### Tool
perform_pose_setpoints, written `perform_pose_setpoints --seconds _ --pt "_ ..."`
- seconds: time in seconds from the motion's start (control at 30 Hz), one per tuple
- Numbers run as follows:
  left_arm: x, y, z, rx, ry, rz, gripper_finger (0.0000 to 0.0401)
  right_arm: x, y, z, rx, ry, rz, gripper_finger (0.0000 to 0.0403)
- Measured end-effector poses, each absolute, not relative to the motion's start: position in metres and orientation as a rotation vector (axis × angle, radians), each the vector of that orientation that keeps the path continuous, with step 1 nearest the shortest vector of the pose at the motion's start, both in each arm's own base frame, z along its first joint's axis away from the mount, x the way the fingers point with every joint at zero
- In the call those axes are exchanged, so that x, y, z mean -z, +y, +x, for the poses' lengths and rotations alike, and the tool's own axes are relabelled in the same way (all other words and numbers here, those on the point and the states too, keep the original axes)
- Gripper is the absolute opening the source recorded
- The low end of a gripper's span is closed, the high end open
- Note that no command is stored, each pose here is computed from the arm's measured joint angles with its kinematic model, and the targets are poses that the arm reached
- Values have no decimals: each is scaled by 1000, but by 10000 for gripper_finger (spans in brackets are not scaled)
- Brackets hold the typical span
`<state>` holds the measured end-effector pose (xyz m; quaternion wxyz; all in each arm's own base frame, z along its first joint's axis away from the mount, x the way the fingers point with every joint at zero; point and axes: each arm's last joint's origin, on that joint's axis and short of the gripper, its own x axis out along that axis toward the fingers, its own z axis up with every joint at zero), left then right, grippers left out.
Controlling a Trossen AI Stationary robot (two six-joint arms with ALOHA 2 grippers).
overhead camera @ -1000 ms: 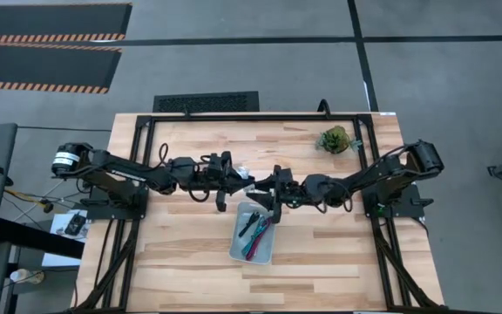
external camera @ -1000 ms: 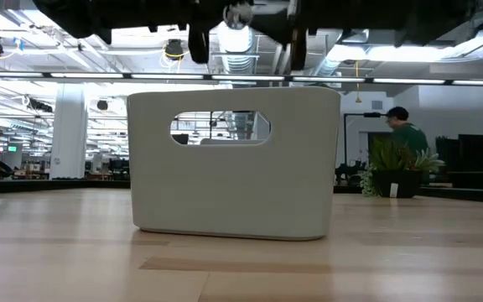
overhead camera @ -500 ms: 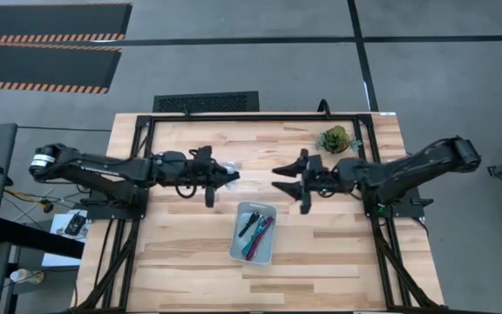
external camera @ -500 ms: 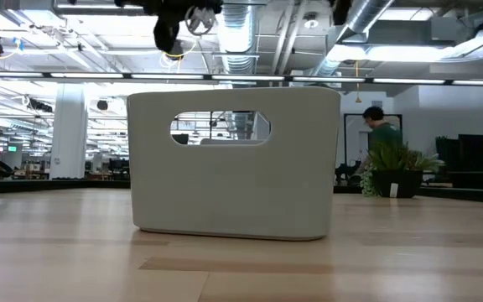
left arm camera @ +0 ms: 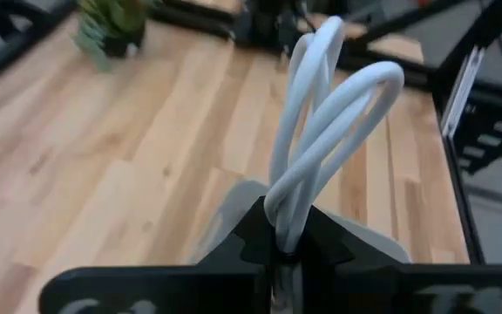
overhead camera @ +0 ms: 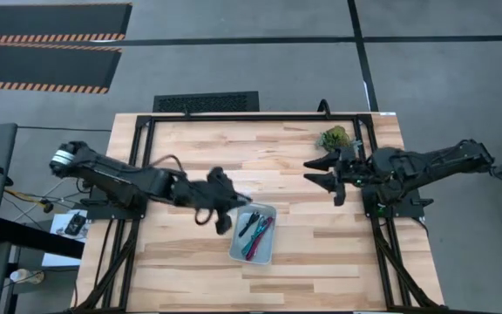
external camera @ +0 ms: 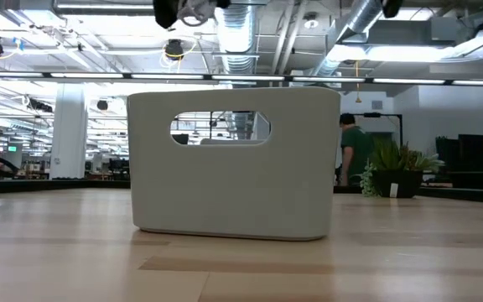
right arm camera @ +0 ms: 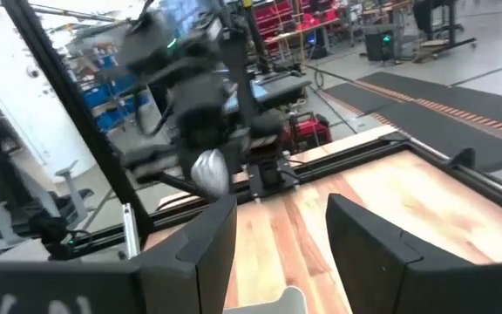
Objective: Pick and place USB-C Cables
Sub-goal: Put the white charger cable into the gray bin
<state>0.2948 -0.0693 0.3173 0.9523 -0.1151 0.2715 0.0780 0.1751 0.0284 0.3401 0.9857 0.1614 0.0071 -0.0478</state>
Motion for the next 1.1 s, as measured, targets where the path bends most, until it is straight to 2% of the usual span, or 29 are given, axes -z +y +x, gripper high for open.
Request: perform_pose_setpoints --seconds 0.23,0.63,0.87,1.1 --pt "-277 -102 328 -169 673 -252 5 -338 31 167 112 48 312 199" --pt "-198 -121 357 -353 837 -416 6 -324 40 183 101 144 288 194" --pt "-171 -123 368 -363 874 -476 8 -322 41 185 103 156 287 195" --pt "-172 -123 375 -350 864 -479 10 -322 41 185 102 151 289 189"
